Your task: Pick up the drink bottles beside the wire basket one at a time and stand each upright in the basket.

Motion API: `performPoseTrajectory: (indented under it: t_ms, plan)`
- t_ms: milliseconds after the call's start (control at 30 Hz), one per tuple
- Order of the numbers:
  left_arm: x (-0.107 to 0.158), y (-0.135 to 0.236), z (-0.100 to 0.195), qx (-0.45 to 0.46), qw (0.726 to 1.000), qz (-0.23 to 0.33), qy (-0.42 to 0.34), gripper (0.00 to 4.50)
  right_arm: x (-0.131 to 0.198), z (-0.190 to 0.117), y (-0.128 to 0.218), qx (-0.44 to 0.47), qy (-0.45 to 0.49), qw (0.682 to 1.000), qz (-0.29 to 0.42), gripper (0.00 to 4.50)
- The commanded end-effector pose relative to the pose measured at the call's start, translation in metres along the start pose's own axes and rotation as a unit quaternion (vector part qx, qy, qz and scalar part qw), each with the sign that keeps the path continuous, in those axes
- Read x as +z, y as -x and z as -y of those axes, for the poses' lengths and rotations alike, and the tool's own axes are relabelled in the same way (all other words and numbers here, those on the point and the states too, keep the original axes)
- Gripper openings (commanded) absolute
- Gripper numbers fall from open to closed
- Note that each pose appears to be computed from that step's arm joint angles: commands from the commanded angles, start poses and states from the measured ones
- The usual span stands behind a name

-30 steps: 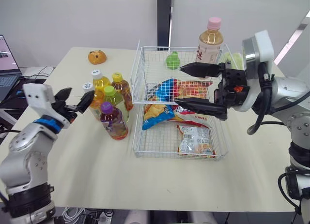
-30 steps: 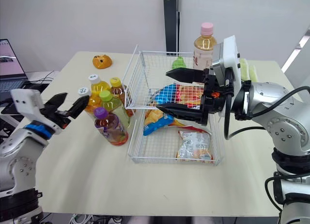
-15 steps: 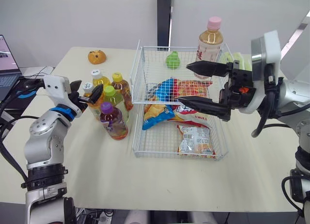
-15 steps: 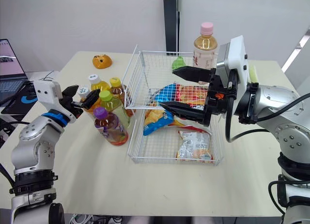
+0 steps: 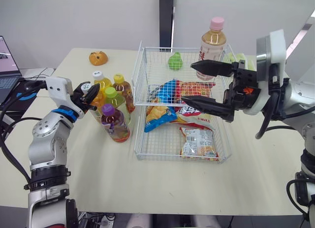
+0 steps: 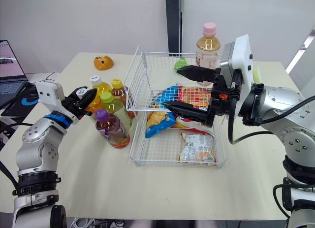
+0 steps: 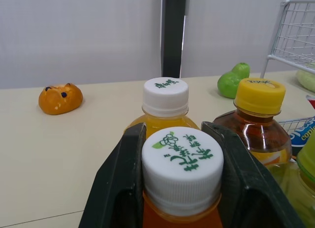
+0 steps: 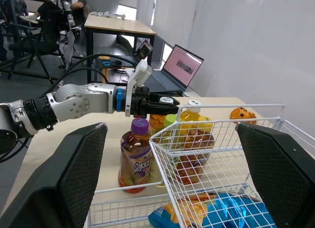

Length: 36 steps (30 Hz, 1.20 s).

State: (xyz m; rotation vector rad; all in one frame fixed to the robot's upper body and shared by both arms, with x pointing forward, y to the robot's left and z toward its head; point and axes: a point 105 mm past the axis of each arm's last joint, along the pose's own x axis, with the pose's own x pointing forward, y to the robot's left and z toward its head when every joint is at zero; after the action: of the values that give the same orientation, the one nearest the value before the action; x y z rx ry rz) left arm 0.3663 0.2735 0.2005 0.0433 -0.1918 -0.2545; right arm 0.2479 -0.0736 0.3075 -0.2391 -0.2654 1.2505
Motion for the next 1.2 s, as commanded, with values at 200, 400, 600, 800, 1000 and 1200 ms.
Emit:
performPoseTrajectory:
  t_ms: [200,400,600,800,1000,1200]
  plan:
    - [0.045,0.021,-0.003,-0.058,0.998,0.038,-0.007,1.38,0.011,-0.003,0.002,0.001,0.023,1.000,0.014,4.50]
    - [0.111,0.047,-0.019,-0.150,0.989,0.016,-0.010,1.38,0.011,0.000,0.001,-0.002,0.020,0.999,0.025,4.50]
    - [0.172,0.056,-0.015,-0.234,0.972,-0.007,-0.014,1.38,0.010,0.002,-0.001,-0.014,0.030,0.999,0.029,4.50]
    - [0.235,0.036,0.012,-0.318,0.945,0.029,-0.063,1.38,0.012,0.004,0.001,-0.033,0.036,0.998,0.031,4.50]
    - [0.284,-0.004,0.053,-0.399,0.909,0.105,-0.052,1.38,0.010,0.002,0.004,-0.076,0.046,0.996,0.019,4.50]
    - [0.286,-0.045,0.102,-0.459,0.876,0.135,-0.066,1.38,0.010,0.004,0.015,-0.148,0.086,0.985,-0.005,4.50]
